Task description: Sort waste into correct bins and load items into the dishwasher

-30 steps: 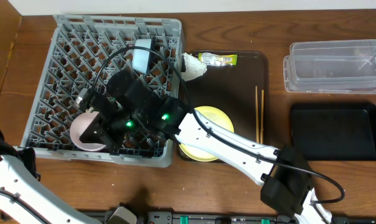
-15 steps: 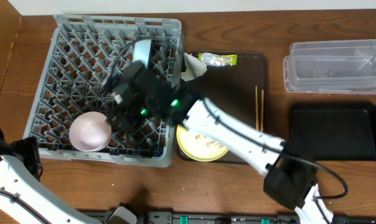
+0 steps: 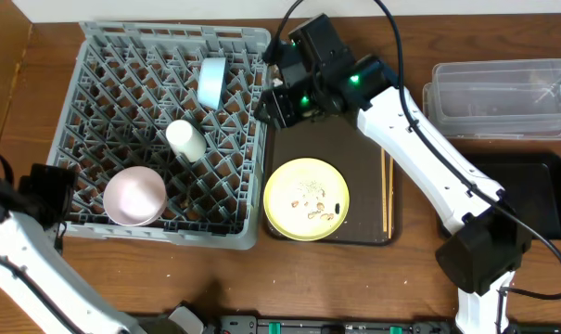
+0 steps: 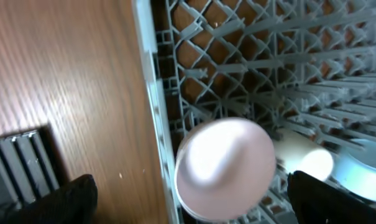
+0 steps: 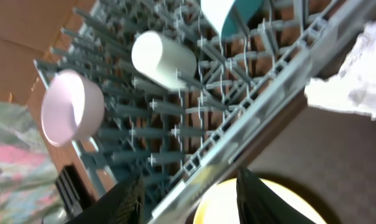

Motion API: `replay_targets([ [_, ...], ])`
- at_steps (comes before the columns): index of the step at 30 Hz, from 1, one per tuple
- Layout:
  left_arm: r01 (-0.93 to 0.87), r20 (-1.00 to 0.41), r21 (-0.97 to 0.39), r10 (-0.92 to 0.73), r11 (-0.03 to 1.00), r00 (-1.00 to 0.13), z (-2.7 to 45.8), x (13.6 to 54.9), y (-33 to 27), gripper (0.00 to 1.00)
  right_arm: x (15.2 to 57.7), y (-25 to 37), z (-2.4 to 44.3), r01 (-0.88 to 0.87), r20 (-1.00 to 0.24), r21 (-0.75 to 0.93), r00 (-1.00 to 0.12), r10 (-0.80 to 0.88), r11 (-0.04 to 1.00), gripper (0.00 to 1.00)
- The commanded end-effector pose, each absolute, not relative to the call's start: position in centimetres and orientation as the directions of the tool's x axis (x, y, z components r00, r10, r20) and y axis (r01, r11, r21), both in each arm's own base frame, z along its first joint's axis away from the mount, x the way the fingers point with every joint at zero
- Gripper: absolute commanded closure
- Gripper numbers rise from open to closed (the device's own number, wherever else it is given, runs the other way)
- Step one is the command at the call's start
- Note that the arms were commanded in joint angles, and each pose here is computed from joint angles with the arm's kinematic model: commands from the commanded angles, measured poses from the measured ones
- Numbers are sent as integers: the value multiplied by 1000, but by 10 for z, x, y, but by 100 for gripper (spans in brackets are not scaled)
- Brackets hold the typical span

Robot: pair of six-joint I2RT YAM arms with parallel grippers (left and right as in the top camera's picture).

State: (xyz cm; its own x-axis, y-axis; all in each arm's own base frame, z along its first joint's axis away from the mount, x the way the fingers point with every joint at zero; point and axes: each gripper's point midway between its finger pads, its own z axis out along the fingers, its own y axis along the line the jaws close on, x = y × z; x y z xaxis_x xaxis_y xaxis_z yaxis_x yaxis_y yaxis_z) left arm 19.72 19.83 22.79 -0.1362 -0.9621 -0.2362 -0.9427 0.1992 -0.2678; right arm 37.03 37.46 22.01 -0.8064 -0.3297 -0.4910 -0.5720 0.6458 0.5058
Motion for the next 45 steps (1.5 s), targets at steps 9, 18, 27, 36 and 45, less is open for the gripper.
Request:
replay_targets([
  [9,-840,110,-386,-885,381,-452,141,242,172,8,362,370,220,-647,-522,438,-748,-410,624,44],
  [18,-872,241,-333,-862,359,-447,106,229,160,32,365,368,219,-645,-526,423,-747,-407,636,42],
  [27,-873,244,-330,-861,359,-446,105,228,160,55,367,367,218,-643,-526,414,-747,-406,644,42],
  [36,-880,215,-298,-872,370,-440,104,226,168,92,365,365,216,-643,-516,409,-748,-417,647,42],
  [45,-849,80,-369,-897,378,-434,150,245,182,93,364,363,214,-665,-522,386,-729,-443,639,42],
])
